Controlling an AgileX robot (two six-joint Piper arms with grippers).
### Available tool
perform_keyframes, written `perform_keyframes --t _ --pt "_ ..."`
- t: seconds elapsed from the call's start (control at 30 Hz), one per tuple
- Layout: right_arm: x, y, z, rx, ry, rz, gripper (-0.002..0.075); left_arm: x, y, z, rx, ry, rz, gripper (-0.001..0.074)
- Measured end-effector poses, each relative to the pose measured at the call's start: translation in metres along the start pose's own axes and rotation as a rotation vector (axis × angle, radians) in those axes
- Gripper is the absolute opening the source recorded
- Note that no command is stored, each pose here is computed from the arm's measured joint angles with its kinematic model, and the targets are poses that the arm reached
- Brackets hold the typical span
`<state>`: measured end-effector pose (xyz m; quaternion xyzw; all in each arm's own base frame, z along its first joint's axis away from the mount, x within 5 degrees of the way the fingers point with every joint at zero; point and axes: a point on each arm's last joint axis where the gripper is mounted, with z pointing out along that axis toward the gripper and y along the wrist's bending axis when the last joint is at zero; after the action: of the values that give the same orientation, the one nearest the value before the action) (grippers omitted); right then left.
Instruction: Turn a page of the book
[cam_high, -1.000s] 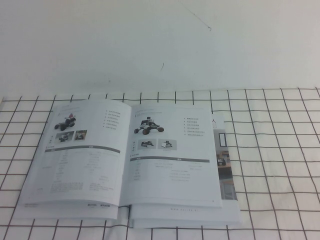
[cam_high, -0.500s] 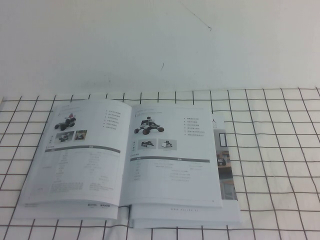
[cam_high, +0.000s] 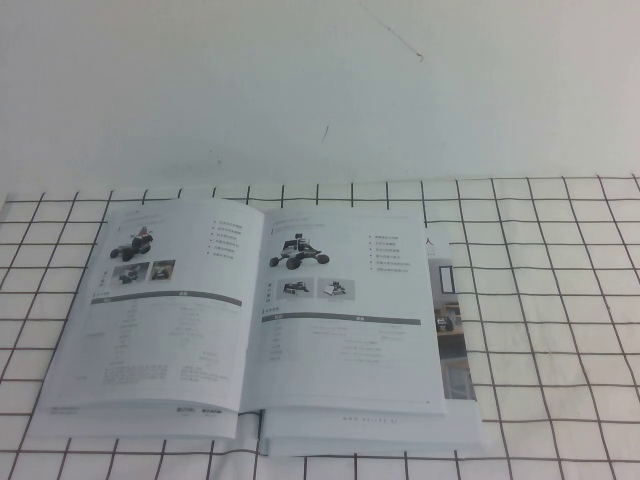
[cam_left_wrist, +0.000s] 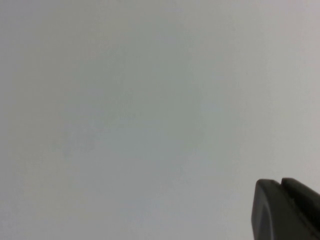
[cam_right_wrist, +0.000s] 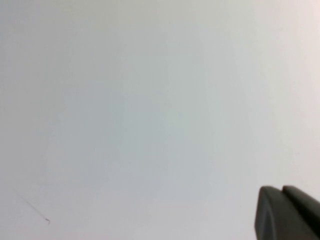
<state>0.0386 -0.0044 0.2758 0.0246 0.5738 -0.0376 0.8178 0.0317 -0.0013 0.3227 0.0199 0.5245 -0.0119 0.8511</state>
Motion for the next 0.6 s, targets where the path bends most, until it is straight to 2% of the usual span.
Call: perform_keyframes --t 0.13,0.33,0.47,0.6 --pt "-0.023 0.003 0.002 -0.035 0.055 -0.027 0.0 -0.009 0.0 0.02 0.007 0.106 0.0 -0.0002" --pt "-0.029 0.008 0.025 -0.12 0.353 -0.154 0.0 -0.013 -0.001 0.068 0.024 0.352 0.003 -0.0002" --pt "-0.013 0.01 0.041 -0.169 0.556 -0.188 0.0 0.01 -0.002 0.095 0.025 0.468 -0.006 -0.0001" --pt "0.002 0.012 0.053 -0.18 0.679 -0.141 0.0 0.044 -0.004 0.116 -0.005 0.619 -0.142 -0.0002"
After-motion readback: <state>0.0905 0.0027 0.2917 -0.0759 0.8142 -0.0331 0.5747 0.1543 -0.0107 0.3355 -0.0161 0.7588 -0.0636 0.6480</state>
